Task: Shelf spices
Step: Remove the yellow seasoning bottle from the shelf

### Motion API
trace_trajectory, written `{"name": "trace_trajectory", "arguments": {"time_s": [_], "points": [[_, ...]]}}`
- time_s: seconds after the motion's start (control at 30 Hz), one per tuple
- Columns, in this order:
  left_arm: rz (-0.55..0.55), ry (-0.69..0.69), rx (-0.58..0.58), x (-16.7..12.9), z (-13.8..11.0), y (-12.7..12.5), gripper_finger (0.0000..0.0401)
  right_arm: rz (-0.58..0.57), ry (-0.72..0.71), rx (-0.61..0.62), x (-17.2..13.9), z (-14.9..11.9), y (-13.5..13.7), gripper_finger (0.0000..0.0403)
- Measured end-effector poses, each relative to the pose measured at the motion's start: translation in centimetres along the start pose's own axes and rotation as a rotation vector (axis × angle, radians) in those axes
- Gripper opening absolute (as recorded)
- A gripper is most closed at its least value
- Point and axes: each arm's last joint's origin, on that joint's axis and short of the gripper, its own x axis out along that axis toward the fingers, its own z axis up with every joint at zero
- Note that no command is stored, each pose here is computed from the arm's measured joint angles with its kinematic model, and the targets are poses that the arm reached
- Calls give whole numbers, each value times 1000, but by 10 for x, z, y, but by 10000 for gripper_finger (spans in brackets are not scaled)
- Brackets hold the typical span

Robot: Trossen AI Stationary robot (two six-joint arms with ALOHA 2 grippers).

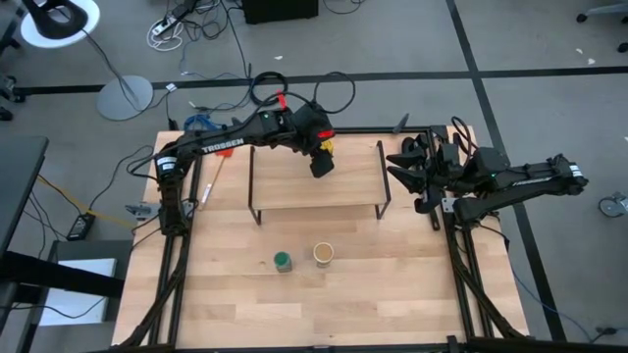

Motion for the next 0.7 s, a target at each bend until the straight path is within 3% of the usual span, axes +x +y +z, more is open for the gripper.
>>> {"name": "trace_trajectory", "arguments": {"time_s": [0.13,0.3,0.53,0.7], "points": [[-81,-14,-46,-3,2,-4,211,0,0,-1,0,0,0,137],[-249,-96,-51,-23,14,-29,211,0,-2,-1,0,0,0,137],[-388,-209,107,-63,27,-100,211,0,-2,-11,0,0,0,137],[-390,-218,239,-76,13,-152,211,1,-17,-33,0,2,0,137]]}}
